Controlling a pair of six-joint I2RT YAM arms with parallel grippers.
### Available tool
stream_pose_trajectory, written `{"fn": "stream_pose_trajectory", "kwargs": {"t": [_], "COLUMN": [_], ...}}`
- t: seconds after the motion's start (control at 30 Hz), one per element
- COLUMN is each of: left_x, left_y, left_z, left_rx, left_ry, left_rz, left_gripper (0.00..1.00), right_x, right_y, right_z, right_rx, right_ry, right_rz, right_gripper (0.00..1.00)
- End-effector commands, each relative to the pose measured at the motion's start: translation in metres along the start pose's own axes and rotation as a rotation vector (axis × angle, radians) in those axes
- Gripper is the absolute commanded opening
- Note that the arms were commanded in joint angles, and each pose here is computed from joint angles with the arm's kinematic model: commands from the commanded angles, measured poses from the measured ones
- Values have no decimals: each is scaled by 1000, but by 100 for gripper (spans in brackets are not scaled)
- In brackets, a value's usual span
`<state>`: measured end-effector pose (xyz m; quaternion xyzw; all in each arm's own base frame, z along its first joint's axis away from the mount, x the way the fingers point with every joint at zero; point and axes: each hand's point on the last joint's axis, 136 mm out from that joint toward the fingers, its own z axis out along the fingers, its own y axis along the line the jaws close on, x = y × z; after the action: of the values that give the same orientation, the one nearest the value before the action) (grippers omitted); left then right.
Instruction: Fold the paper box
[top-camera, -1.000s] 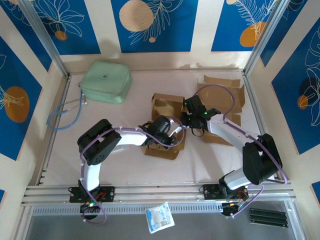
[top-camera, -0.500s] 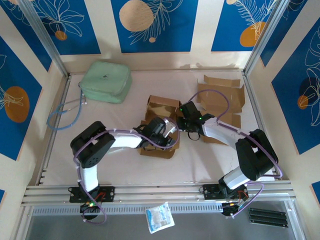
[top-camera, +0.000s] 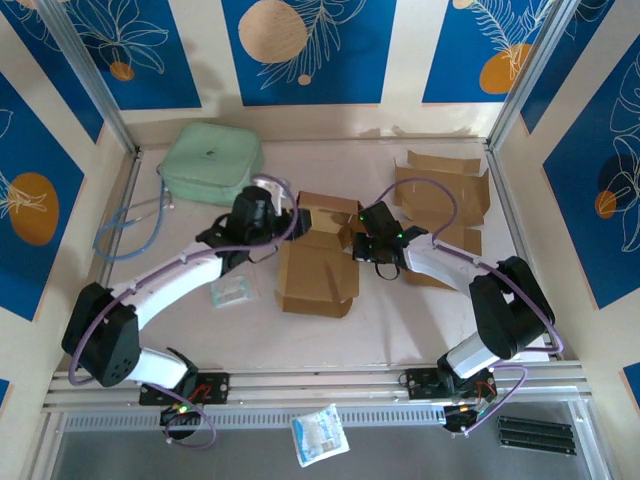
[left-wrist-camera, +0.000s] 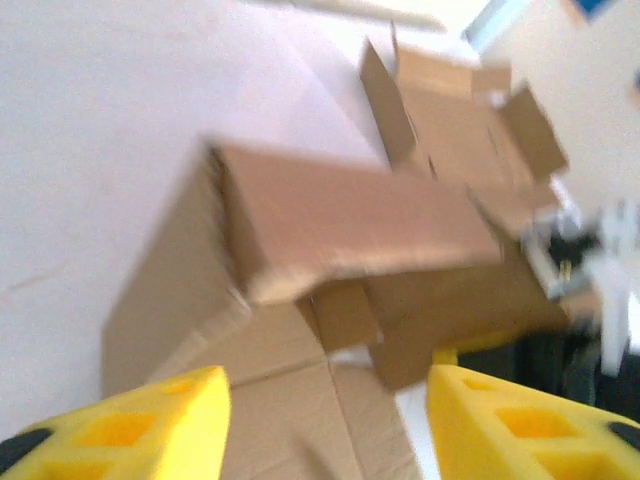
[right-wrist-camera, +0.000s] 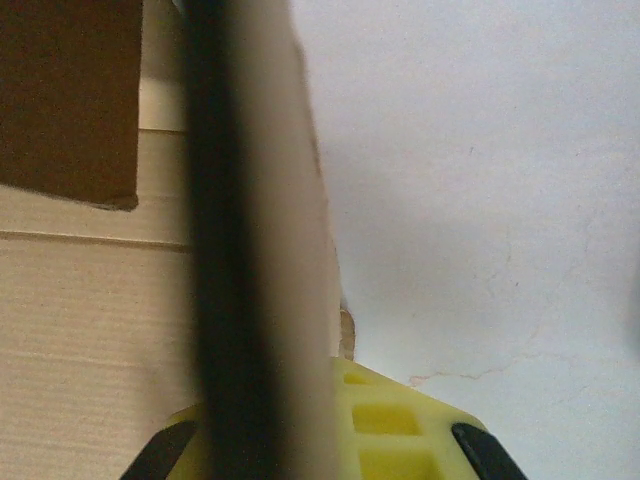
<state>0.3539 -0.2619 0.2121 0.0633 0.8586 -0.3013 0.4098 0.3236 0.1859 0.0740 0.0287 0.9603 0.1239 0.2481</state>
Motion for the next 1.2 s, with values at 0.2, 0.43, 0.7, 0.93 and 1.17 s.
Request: {"fn": "stream_pose_trajectory", "kwargs": {"t": [0.2, 0.43, 0.7, 0.93, 1.17], "left_x": [-25, -26, -12, 8, 14], "left_y": [25, 0, 2, 24, 34], "left_z": [19, 56, 58, 60, 65], "left_rx": [51, 256, 274, 168, 120], "left_ry": [17, 72, 97, 128, 141], "left_rz": [-260, -303, -315, -261, -222], "left_gripper": [73, 66, 61, 61, 61], "right_x": [10, 9, -14, -28, -8], "right_y": [2, 8, 36, 50, 67], "right_z": [1, -2, -9, -9, -77], "right_rx": [32, 27, -60, -146, -395], "right_ry": [43, 47, -15, -74, -138], "right_rz": [-55, -89, -101, -217, -366], "right_gripper": [8, 8, 23, 41, 52]}}
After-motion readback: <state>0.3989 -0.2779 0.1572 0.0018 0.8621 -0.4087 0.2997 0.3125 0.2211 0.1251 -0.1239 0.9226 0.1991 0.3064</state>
